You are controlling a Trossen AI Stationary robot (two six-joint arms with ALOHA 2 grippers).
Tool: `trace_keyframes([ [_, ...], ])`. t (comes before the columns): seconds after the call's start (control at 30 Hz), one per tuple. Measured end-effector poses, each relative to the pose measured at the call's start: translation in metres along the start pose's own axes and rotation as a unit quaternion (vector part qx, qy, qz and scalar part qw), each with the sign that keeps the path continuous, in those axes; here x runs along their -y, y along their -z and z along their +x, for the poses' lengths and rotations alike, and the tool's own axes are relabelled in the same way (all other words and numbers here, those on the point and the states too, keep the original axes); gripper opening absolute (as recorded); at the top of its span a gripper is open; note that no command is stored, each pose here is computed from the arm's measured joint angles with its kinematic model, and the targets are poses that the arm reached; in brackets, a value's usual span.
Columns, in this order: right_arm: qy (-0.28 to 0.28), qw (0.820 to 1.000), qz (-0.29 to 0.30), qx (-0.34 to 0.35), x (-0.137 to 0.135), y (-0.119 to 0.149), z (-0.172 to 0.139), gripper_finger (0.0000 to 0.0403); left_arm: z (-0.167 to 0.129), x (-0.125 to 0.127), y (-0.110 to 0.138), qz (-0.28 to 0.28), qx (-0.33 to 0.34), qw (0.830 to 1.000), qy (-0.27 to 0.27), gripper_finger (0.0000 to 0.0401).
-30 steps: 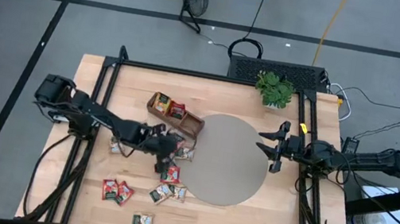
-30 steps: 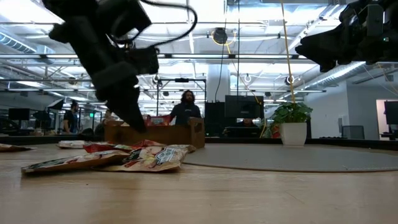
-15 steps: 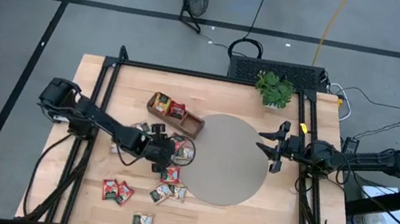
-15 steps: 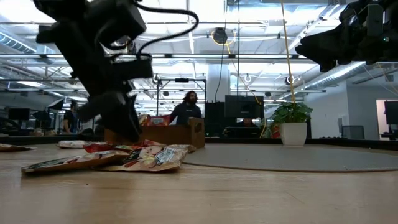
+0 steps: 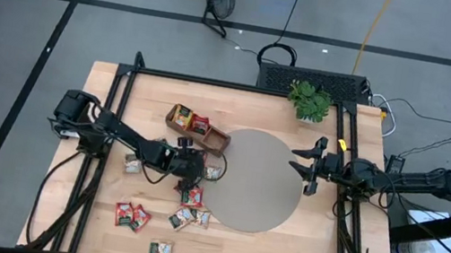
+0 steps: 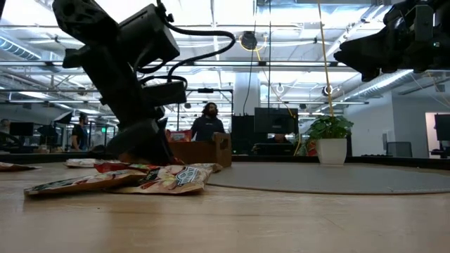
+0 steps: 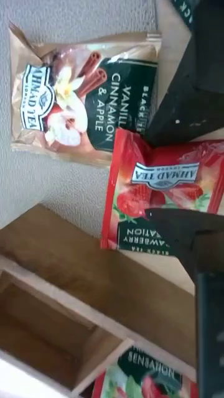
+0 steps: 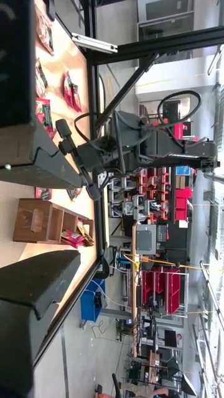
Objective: Pick & Place Tea
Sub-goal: Put the red tea bag into the middle section of the wooden organizer
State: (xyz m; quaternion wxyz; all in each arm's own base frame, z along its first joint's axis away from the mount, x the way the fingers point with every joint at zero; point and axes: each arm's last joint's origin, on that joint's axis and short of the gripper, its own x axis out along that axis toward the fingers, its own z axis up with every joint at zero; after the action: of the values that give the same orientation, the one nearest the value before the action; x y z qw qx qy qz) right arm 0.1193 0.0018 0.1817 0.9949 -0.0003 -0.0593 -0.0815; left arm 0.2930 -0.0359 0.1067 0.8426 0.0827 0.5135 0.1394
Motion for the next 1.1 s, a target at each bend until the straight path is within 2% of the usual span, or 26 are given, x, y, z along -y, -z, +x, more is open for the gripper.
trace_keyframes([
  [0.37,0.000,1.000,0.000,0.000,0.000,0.000,0.000,0.0155,0.003,0.000,0.001,-0.006,-0.009,0.999,0.031,0.0020],
  [0.53,0.000,1.000,0.000,0.000,0.000,0.000,0.000,0.0155,-0.012,0.002,-0.001,0.002,0.005,0.999,0.041,0.0030],
  [0.67,0.000,1.000,0.000,0.000,0.000,0.000,0.000,0.0155,-0.037,0.004,-0.004,0.025,0.039,0.998,0.043,0.0028],
  [0.77,0.000,1.000,0.000,0.000,0.000,0.000,0.000,0.0155,-0.056,0.001,-0.008,0.025,0.070,0.997,0.010,0.0015],
  [0.9,0.000,1.000,0.000,0.000,0.000,0.000,0.000,0.0155,-0.070,-0.005,-0.010,0.043,0.100,0.991,-0.072,0.0019],
  [1.0,0.000,1.000,0.000,-0.001,0.000,0.000,0.000,0.0155,-0.070,-0.012,-0.010,0.079,0.093,0.981,-0.148,0.0022],
  [1.1,0.000,1.000,0.000,-0.001,0.000,0.000,0.000,0.0155,-0.063,-0.022,-0.012,0.096,0.076,0.976,-0.182,0.0015],
])
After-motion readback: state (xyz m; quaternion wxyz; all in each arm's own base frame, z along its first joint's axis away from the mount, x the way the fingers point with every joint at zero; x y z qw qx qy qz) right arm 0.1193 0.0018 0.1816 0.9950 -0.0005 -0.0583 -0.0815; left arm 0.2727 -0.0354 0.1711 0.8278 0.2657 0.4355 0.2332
